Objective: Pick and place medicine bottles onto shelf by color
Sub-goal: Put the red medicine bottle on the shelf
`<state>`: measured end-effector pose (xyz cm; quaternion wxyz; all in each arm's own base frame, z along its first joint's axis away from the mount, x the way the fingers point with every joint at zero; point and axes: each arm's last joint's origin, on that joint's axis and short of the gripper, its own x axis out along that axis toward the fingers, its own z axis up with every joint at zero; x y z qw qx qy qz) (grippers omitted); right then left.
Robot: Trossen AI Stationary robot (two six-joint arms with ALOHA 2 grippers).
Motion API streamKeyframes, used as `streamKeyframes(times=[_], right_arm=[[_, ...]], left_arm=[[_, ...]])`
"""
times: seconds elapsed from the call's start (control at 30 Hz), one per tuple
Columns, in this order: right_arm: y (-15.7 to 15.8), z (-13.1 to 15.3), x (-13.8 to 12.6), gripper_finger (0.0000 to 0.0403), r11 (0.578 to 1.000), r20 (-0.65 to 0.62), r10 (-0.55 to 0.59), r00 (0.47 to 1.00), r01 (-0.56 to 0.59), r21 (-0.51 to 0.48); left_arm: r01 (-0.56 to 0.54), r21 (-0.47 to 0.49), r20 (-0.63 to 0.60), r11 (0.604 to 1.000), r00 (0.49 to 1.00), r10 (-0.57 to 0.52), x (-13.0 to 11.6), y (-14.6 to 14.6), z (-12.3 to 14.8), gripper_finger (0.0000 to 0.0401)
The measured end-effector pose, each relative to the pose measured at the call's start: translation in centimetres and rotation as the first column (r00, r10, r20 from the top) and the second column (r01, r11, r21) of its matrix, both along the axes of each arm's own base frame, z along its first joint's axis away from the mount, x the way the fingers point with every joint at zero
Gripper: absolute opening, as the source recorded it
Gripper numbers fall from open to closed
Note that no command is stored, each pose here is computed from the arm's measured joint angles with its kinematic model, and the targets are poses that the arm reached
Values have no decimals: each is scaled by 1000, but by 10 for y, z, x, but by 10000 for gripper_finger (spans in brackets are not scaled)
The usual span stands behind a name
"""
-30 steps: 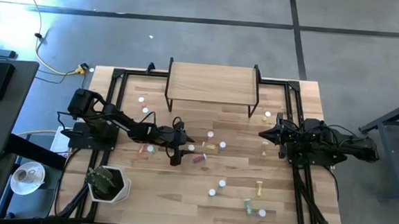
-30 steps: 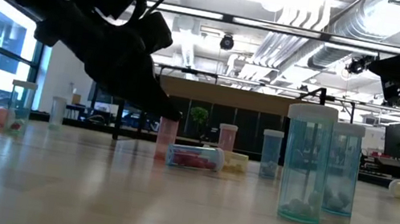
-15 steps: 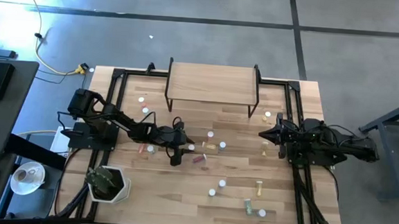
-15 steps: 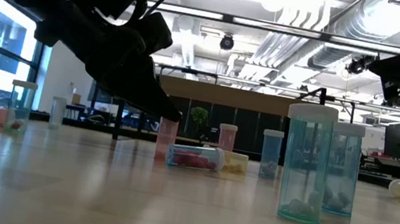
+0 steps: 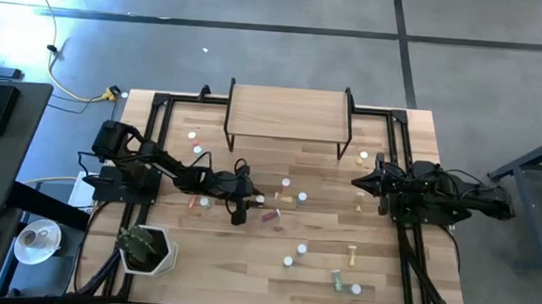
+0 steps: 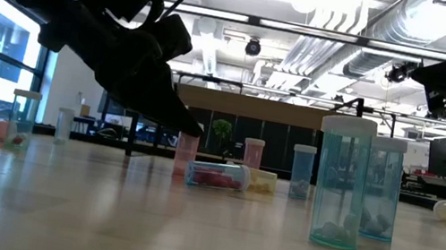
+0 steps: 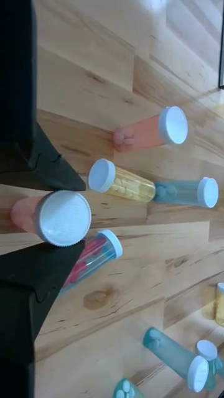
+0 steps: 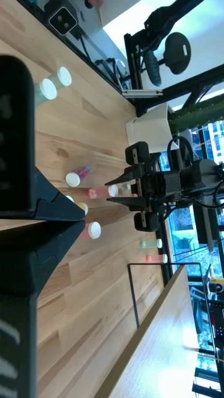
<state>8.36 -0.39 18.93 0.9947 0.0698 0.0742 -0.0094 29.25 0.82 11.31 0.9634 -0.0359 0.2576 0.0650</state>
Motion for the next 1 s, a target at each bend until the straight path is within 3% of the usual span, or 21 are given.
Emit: streamKeyframes(times=[0.5, 0.7, 1.0], right_arm=[[0, 0, 0, 0, 1000, 0, 0, 1000, 0, 0], [0, 0, 0, 0, 1000, 0, 0, 1000, 0, 0], [0, 0, 0, 0, 1000, -1, 0, 1000, 0, 0]], left_arm=[[-74, 18, 93, 997, 993, 72, 0, 24, 16, 116], [-101, 18, 181, 995, 979, 97, -3, 41, 43, 116], [-146, 181, 251, 973, 963, 98, -4, 68, 105, 115]])
